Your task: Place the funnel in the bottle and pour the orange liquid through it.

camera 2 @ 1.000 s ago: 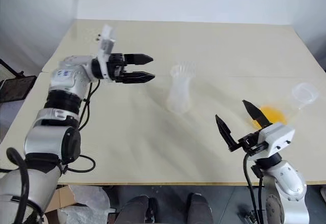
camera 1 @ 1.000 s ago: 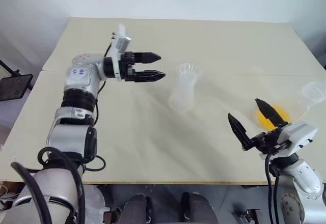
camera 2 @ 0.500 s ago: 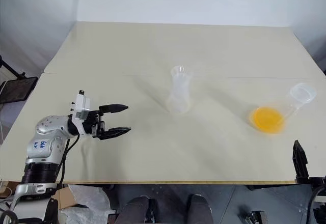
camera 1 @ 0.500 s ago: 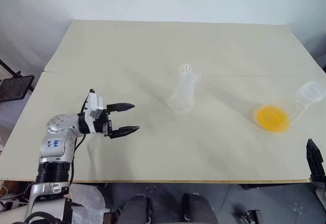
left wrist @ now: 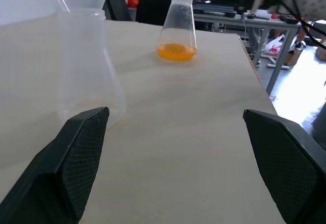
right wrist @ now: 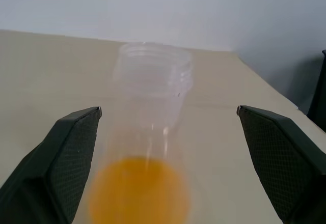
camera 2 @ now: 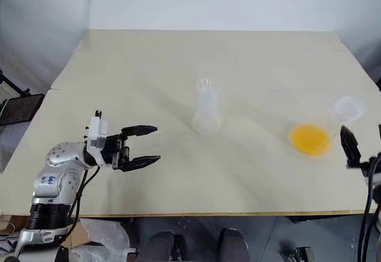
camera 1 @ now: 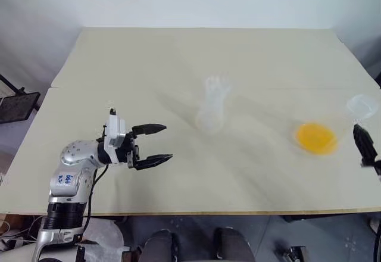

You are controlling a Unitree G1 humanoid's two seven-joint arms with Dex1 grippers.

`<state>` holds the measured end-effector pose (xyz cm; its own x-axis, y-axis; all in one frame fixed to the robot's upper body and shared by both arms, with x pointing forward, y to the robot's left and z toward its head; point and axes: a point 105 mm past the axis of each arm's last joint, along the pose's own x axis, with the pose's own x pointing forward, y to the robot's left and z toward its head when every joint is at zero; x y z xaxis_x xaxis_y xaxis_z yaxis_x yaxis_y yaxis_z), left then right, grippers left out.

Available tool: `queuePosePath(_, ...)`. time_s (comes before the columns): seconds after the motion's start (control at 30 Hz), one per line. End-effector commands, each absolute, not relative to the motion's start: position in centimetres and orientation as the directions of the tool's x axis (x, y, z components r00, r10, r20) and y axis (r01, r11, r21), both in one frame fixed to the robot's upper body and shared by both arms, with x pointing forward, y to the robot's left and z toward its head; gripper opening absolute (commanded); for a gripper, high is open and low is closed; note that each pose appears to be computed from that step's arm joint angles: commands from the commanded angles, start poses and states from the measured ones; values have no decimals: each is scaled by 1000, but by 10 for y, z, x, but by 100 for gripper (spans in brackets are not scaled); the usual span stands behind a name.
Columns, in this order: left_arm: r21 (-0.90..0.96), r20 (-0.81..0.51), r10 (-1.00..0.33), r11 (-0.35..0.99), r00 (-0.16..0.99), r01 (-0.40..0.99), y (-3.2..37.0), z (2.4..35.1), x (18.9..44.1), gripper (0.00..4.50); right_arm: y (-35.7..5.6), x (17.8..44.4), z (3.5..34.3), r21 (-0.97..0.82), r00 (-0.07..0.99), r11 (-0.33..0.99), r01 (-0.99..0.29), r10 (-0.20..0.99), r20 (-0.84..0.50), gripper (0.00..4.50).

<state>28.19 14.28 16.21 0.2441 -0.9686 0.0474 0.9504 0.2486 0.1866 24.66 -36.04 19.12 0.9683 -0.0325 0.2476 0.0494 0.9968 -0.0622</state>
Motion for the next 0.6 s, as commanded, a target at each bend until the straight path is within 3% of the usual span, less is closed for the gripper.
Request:
queuePosePath(0.03,245,89,-970,240,225,939,139,175,273,449,-366,266,190,-17,978,999,32,-28,207,450)
queuePosePath(0.33,246,105,-964,264,245,933,137,176,270,449,-369,306,194,14,980,1000,3,-6,198,450)
queuePosePath(0.6,246,111,-960,275,255,929,137,177,270,449,-369,319,199,28,971,1000,-7,0,239,450)
